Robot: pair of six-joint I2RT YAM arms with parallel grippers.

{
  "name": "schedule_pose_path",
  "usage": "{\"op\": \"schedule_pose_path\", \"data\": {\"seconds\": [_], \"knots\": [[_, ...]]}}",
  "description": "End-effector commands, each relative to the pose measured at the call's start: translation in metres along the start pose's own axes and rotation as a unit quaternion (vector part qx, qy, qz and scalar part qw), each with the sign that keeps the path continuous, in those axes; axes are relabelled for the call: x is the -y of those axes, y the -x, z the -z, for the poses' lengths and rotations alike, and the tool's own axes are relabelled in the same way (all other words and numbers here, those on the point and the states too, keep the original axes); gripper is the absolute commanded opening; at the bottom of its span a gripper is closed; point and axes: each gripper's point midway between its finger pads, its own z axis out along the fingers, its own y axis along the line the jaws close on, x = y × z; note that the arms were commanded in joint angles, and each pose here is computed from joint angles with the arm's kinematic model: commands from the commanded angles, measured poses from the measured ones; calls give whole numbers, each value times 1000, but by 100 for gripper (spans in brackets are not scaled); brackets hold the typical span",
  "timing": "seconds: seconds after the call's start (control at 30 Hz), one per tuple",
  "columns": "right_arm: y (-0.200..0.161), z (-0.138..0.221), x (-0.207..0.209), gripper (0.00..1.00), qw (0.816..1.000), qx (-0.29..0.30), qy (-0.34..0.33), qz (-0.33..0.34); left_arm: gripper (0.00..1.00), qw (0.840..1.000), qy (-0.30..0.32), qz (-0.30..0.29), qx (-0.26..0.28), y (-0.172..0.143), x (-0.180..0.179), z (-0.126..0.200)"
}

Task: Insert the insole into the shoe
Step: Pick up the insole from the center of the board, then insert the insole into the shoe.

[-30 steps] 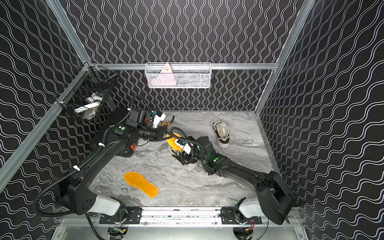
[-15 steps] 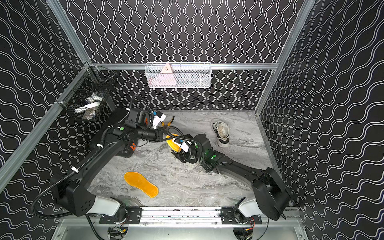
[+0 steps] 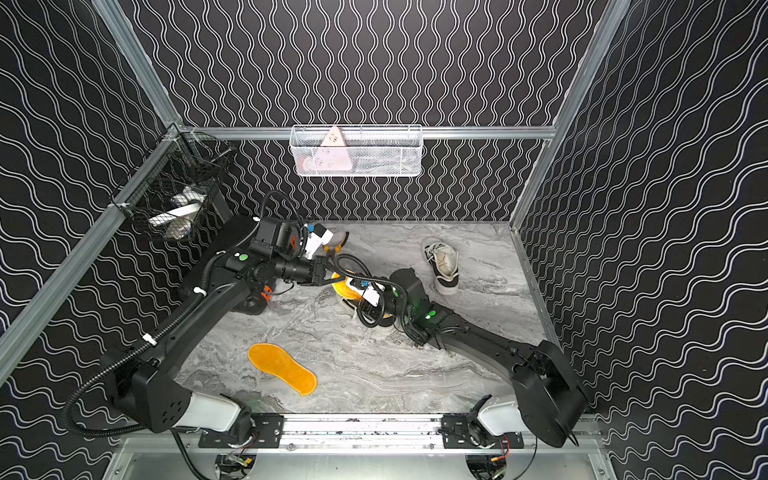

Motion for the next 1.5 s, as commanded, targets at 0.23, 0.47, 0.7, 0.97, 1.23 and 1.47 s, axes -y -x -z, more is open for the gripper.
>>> {"op": "schedule_pose_path", "data": {"seconds": [0.23,0.47,0.7,0.97,1.23,1.47], "knots": [[5,11,-4,55,1000,-7,10,-20,8,996,75,-33,21,9,-18,10],[-1,18,-6,54,998,-35,12,-52,22,994,102,-42,22,7,-28,10],[-17,21,4,53,993,-85,-21,-85,47,990,127,-43,44,14,-32,15],[-71,45,44,54,951,-186,-97,-229,56,966,250,-59,42,0,-70,8],[-130,100,99,55,853,-261,-212,-398,48,949,280,-146,-4,-44,-52,-79],[-139,114,113,55,834,-241,-239,-434,52,916,351,-191,-43,-41,-74,-123]]}}
